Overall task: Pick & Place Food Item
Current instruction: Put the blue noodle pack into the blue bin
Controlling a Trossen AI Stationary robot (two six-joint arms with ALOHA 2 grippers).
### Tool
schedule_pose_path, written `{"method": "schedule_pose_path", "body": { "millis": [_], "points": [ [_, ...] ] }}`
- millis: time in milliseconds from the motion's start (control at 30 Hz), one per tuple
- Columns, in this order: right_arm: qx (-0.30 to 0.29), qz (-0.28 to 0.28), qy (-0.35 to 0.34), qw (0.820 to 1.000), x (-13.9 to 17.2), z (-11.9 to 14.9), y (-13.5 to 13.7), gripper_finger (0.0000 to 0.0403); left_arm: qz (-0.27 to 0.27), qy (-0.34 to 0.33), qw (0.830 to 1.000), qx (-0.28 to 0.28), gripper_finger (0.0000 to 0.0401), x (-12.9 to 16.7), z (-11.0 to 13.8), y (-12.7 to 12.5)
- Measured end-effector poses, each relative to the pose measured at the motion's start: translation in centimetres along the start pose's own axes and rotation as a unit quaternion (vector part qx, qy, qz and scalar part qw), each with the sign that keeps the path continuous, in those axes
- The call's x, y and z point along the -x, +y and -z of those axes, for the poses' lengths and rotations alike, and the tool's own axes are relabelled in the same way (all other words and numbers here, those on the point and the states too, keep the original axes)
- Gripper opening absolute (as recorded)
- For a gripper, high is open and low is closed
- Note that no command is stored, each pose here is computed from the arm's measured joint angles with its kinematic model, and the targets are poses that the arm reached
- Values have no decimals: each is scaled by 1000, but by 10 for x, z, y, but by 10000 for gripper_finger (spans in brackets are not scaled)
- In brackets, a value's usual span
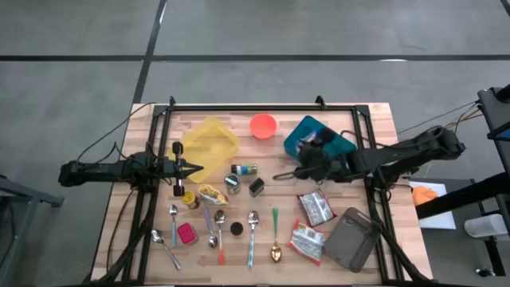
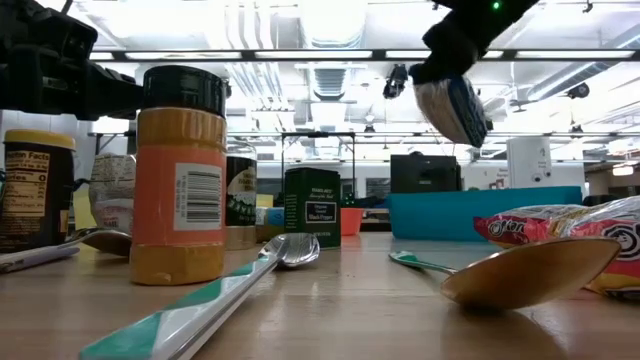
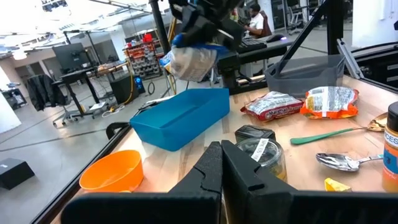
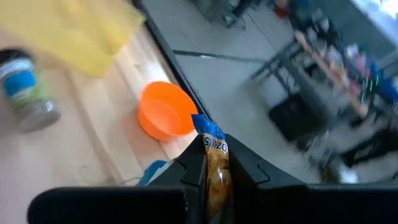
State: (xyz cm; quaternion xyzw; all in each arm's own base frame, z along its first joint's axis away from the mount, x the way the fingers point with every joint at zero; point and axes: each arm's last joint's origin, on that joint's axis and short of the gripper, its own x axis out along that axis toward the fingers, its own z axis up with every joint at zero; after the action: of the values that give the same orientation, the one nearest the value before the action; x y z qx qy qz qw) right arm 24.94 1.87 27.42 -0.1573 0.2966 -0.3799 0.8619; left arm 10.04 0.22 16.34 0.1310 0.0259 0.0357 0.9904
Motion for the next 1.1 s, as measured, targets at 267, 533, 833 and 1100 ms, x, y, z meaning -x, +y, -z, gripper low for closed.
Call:
{"method": "schedule_pose_path", "body": {
  "millis": [267, 533, 833, 1100],
  "points": [
    [-83, 67, 68, 992, -31, 25, -24, 30, 0, 0, 1000, 0, 0, 0, 0, 0],
    [-133, 52, 103, 984, -72, 51, -31, 30, 0, 0, 1000, 0, 0, 0, 0, 0],
    [-170, 8, 134, 976, -108, 73, -26, 30, 0, 0, 1000, 0, 0, 0, 0, 0],
    [-199, -3, 146, 969, -122, 78, -21, 36, 0, 0, 1000, 0, 0, 0, 0, 0]
  ]
}}
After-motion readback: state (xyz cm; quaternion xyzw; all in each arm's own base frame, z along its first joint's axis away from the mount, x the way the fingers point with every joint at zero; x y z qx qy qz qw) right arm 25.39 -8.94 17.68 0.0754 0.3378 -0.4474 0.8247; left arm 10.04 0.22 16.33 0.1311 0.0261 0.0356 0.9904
